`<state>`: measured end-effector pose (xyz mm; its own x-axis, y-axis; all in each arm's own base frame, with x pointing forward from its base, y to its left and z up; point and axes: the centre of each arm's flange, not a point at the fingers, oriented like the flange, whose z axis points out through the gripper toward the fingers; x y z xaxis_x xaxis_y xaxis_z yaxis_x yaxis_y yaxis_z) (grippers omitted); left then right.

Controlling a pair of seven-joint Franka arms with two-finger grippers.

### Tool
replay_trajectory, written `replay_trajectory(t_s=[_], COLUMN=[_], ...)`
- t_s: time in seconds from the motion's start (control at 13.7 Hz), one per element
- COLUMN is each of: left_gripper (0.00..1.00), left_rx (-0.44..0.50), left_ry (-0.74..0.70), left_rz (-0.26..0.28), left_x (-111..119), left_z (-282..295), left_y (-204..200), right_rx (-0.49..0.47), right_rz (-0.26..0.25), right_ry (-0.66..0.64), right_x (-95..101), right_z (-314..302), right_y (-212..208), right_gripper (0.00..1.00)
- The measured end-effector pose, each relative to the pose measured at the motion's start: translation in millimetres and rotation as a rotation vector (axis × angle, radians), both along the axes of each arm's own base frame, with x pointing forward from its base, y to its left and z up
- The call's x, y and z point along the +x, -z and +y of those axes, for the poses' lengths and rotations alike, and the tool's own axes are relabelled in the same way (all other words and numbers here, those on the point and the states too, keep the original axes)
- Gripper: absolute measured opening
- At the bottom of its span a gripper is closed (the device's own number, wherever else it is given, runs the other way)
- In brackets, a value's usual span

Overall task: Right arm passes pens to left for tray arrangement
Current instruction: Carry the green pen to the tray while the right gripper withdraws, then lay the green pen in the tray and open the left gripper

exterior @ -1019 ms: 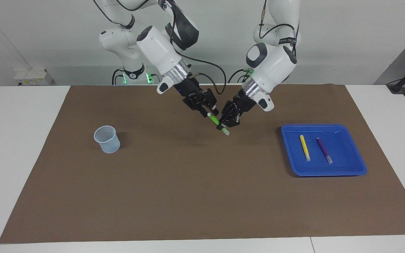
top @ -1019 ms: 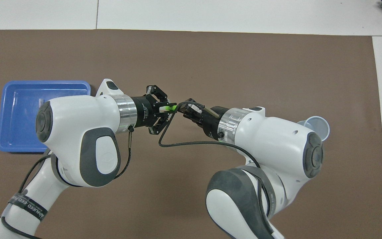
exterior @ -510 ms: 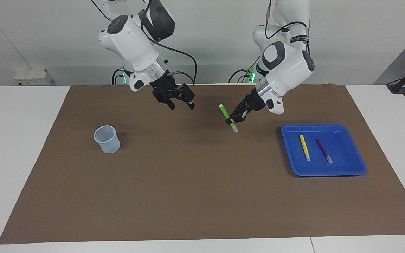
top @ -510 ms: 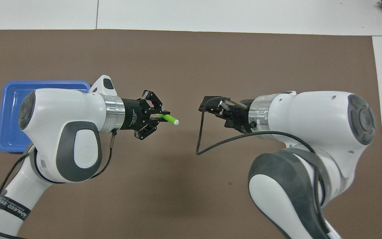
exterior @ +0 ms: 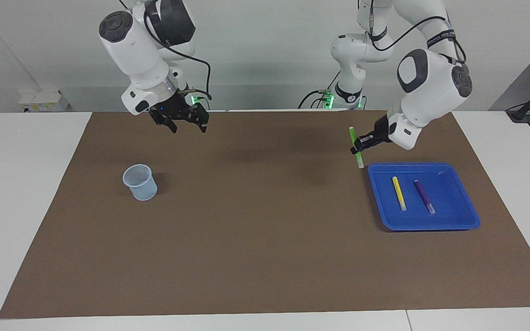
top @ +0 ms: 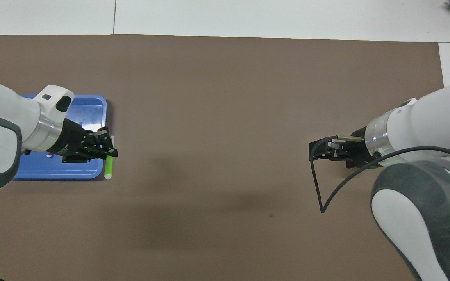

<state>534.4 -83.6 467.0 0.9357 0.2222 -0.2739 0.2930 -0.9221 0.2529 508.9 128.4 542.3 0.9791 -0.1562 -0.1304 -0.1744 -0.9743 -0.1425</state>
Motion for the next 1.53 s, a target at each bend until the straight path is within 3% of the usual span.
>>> replay_trajectory(t_s=[0.29, 0.58, 1.02, 1.53], left_gripper=[0.18, 0.18, 0.18, 0.18], left_rx=[0.119, 0.189, 0.243, 0.272], left_ry=[0.194, 0.324, 0.386, 0.399], left_rz=[-0.053, -0.07, -0.087, -0.122], left_x=[3.5, 8.3, 27.4, 43.1], left_z=[71.1, 139.5, 174.5, 220.1], left_y=[3.5, 20.9, 67.5, 128.6], right_rx=[-0.11, -0.109, -0.102, -0.101], right_rz=[0.007, -0.009, -0.033, -0.027], right_ry=[-0.1, -0.136, -0.136, -0.171], right_x=[-1.5, 5.8, 31.4, 31.2], right_z=[-28.3, -69.3, -67.1, -49.2], right_y=[1.2, 0.7, -3.7, -7.0], right_gripper=[1.0, 1.0, 1.0, 1.0])
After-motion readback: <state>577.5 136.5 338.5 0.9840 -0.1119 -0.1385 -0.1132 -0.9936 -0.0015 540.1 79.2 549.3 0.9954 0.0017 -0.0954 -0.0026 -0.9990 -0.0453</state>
